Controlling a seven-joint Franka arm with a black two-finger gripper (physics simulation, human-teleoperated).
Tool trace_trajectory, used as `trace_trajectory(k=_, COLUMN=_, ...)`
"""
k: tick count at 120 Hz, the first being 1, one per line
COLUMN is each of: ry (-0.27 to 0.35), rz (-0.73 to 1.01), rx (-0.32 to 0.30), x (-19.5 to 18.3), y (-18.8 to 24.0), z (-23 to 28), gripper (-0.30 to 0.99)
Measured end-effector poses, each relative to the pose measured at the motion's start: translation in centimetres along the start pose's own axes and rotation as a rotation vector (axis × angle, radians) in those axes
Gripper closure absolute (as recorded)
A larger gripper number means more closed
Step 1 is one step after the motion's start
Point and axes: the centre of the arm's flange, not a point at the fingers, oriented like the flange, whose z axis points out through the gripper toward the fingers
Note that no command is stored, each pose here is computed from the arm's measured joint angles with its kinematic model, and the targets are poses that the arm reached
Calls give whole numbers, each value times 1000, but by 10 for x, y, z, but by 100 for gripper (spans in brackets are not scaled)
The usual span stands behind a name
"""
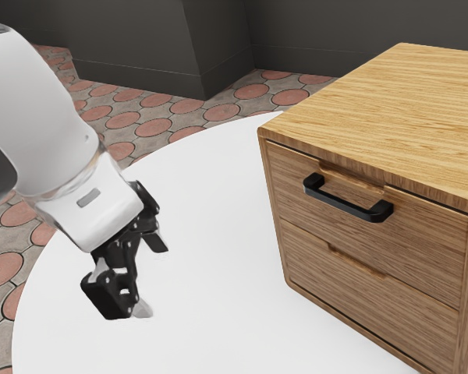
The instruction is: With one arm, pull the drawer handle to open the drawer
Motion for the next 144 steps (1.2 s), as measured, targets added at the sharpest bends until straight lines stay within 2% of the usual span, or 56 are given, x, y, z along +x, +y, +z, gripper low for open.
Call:
trace_trajectory(k=11, ry=2, rz=193, rx=5, x=20, y=20, z=-2, gripper=0)
trace_trajectory(k=28, ry=41, rz=467, rx=-5, x=42, y=48, z=-11, gripper=0)
trace_trajectory(k=43, ry=74, rz=604, rx=21, x=61, y=39, z=-31, gripper=0)
trace_trajectory(k=53, ry=61, rz=679, rx=12, x=74, y=32, z=-24, gripper=0)
trace_trajectory(k=69, ry=109, rz=787, rx=-4, x=91, y=39, z=-31, gripper=0)
trace_trajectory(k=90, ry=186, rz=864, rx=-24, x=98, y=46, z=-36, gripper=0)
trace_trajectory(k=114, ry=257, rz=892, rx=6, x=108, y=44, z=-32, gripper=0)
trace_trajectory(k=144, ry=283, rz=858, rx=29, x=112, y=45, z=-32, gripper=0)
